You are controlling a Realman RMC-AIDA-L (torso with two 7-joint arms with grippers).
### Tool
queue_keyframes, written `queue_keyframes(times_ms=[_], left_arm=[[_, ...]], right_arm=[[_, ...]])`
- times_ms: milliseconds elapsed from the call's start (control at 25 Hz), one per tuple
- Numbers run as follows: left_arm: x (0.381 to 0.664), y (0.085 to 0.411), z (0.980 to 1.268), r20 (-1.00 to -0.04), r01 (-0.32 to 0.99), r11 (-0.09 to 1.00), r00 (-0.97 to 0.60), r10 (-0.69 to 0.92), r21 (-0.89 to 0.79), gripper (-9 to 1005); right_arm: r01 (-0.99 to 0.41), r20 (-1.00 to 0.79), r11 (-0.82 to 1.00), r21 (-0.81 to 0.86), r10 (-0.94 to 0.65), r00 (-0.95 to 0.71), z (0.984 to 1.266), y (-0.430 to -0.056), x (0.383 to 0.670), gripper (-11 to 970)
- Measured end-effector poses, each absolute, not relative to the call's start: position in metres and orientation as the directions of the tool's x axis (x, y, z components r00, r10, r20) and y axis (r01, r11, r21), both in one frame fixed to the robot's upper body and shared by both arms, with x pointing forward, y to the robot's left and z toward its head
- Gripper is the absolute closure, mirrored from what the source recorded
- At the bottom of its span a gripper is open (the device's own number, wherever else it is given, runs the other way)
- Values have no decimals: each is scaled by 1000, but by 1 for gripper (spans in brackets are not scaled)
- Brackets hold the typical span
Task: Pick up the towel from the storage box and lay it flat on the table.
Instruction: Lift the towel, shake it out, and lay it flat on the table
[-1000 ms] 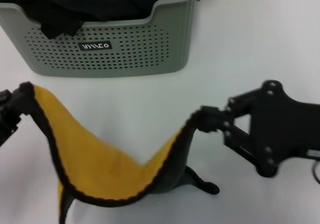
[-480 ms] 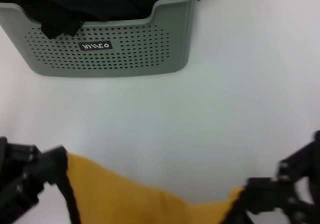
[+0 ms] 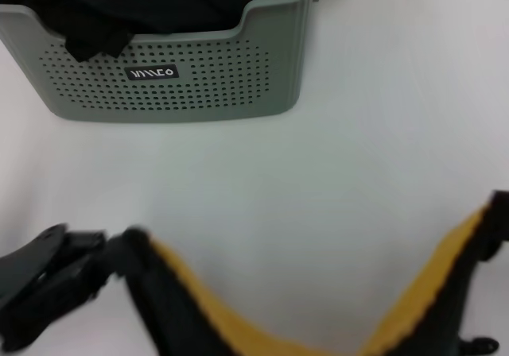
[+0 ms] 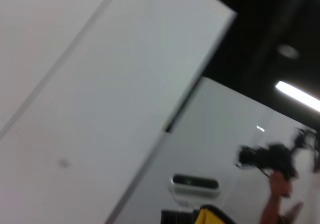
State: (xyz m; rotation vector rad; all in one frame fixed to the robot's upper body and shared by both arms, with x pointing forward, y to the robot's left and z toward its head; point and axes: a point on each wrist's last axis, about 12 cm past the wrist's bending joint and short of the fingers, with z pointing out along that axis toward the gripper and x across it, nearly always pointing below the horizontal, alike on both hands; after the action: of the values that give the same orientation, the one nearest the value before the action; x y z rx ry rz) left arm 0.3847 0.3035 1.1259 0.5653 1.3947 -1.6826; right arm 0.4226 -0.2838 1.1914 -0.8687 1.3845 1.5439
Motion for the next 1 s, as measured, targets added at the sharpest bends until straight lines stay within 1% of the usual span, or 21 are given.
queue_keyframes(times_ms=[120, 200, 320, 440, 520, 720, 840, 1000], left_arm=[[407, 299, 1095, -723, 770, -6, -602, -338, -638, 878], [421, 292, 1082, -710, 755, -3, -617, -339, -655, 877], [439, 282, 1070, -713, 749, 31, -615, -336, -662, 875], [455, 272, 1060, -726, 730, 137, -604, -327, -669, 874], [467, 265, 1053, -732, 707, 213, -603, -317, -674, 873], [494, 252, 1030, -737, 603, 434, -613, -285, -670, 870], [502, 255, 1022, -740, 549, 523, -610, -283, -652, 868], [506, 274, 1019, -746, 483, 597, -576, -335, -641, 866]], right_arm=[[-879, -865, 5, 478, 177, -469, 1161, -286, 439, 948], [-854, -840, 12, 520, 187, -509, 1145, -283, 453, 948], [-831, -821, 46, 554, 198, -536, 1126, -277, 472, 948], [-816, -822, 137, 562, 207, -531, 1109, -272, 492, 947], [-810, -829, 187, 556, 199, -523, 1104, -270, 500, 947], [-776, -861, 382, 502, 139, -488, 1088, -264, 527, 947], [-757, -872, 461, 464, 89, -481, 1080, -256, 540, 946], [-732, -882, 545, 409, 31, -470, 1072, -246, 555, 946]])
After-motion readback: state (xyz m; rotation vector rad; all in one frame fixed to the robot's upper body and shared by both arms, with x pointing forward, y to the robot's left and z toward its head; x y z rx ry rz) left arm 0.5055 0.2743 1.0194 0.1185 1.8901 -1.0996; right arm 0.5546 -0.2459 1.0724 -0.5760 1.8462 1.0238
